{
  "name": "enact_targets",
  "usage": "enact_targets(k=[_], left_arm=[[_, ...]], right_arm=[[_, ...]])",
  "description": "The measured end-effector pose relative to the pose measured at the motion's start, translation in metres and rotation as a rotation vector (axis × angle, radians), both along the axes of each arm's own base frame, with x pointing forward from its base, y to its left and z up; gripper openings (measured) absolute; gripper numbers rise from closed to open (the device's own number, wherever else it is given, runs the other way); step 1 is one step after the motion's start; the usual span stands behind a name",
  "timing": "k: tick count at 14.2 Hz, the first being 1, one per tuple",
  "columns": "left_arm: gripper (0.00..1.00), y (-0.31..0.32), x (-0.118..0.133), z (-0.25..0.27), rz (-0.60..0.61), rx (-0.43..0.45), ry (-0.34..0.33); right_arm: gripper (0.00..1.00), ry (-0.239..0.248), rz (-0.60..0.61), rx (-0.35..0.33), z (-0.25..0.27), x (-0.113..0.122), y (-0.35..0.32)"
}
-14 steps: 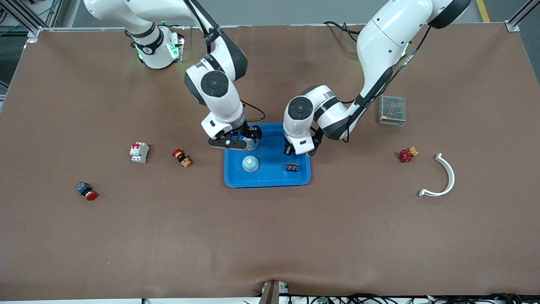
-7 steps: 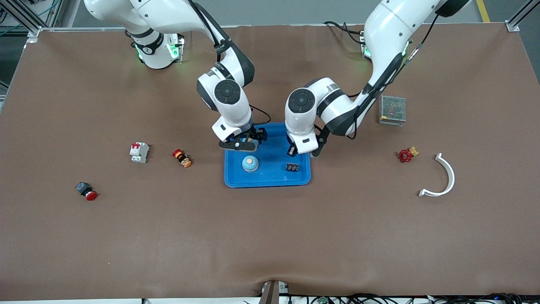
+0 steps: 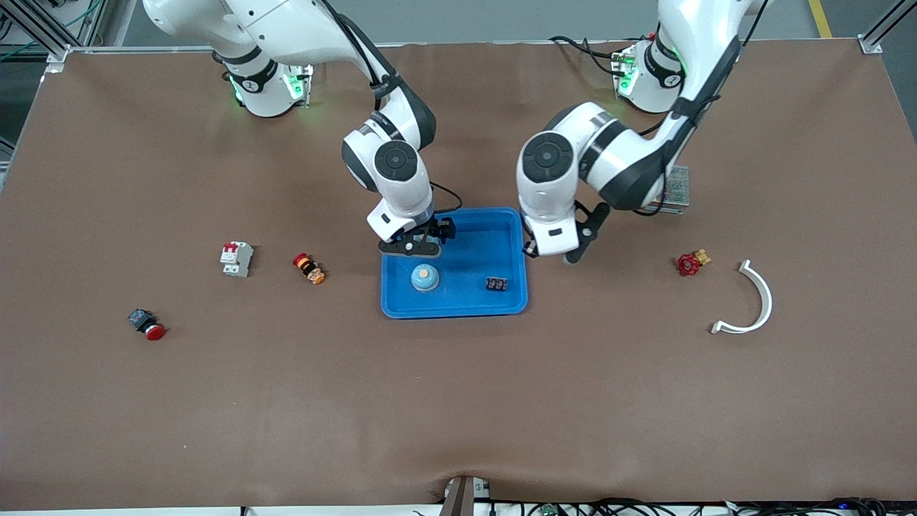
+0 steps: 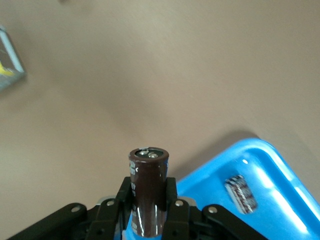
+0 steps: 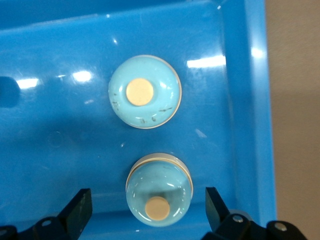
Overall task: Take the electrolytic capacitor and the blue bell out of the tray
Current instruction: 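Lift the capacitor with the left gripper toward the metal box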
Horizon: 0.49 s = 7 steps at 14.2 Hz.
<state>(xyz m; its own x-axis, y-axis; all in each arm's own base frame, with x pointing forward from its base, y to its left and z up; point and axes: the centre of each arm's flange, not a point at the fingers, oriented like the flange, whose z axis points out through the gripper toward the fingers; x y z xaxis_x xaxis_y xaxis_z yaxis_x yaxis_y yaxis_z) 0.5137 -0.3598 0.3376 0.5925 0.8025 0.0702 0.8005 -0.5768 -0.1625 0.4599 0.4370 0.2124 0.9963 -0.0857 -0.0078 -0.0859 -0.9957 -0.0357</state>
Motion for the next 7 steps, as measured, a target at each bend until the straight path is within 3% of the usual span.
enact_targets(k=[7], left_arm=[[0.3,0.076,0.009,-0.007,-0.083,0.046,0.113]], right_arm=[[1.0,-0.004,0.012,-0.005,-0.029,-0.005,0.002]])
